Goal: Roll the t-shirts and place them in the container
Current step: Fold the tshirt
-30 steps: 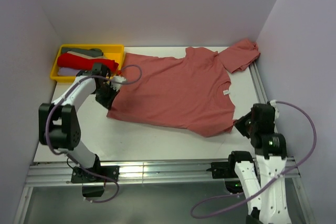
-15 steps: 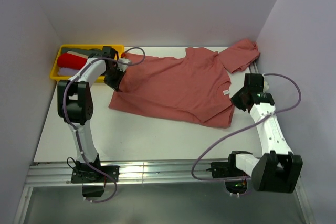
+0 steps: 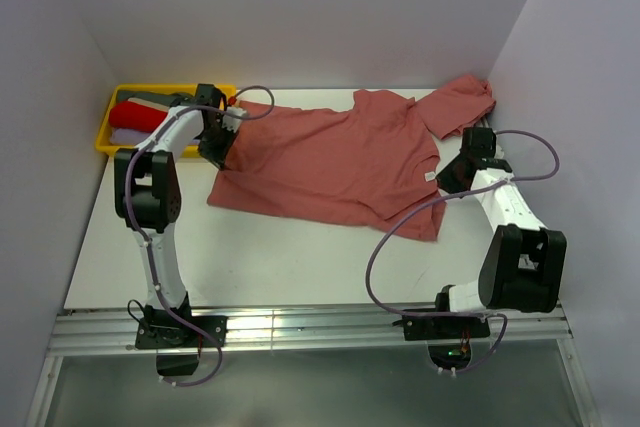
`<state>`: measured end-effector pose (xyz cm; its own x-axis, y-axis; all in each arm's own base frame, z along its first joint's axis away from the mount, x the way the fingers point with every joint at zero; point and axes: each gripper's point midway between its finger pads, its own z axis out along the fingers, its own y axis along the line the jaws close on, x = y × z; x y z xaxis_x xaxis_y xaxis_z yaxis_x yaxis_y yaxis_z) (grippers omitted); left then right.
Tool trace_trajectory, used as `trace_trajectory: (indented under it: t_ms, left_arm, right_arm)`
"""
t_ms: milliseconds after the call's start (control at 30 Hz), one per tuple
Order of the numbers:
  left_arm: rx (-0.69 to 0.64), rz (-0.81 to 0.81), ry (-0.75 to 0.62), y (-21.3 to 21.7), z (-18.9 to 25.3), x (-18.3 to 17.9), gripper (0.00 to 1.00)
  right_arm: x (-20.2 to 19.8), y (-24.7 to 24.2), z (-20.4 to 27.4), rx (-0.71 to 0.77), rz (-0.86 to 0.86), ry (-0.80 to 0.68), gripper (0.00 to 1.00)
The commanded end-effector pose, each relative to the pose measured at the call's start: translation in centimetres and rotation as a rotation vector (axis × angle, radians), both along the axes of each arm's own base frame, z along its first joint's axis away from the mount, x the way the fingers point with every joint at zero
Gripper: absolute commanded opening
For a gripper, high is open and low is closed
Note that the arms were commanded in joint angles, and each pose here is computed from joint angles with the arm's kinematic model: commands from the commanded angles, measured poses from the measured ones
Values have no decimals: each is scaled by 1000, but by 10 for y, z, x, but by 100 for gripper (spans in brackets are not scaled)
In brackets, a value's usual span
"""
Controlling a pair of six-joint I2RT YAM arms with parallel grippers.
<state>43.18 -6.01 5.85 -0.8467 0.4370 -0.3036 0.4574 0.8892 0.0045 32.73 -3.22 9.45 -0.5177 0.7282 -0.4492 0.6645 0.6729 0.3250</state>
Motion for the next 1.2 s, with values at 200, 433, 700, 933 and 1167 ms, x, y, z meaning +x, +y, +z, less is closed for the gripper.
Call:
trace_trajectory:
  t_ms: [200, 433, 700, 933, 1167]
  left_arm:
    - [38, 72, -43, 17, 9, 16, 4]
    - [28, 80, -49, 19, 8, 19, 24]
    - [-6, 66, -111, 14, 29, 26, 52]
    - [-33, 55, -149, 12, 46, 25, 62]
    - [-95, 21, -156, 8, 63, 7, 64]
  right_arm:
    - [43, -15, 17, -17, -5, -109, 0]
    - [52, -9, 7, 15, 26, -109, 0]
    - [59, -10, 5, 13, 44, -91, 0]
    - [64, -12, -2, 12, 39, -68, 0]
    - [72, -12, -12, 25, 37, -50, 0]
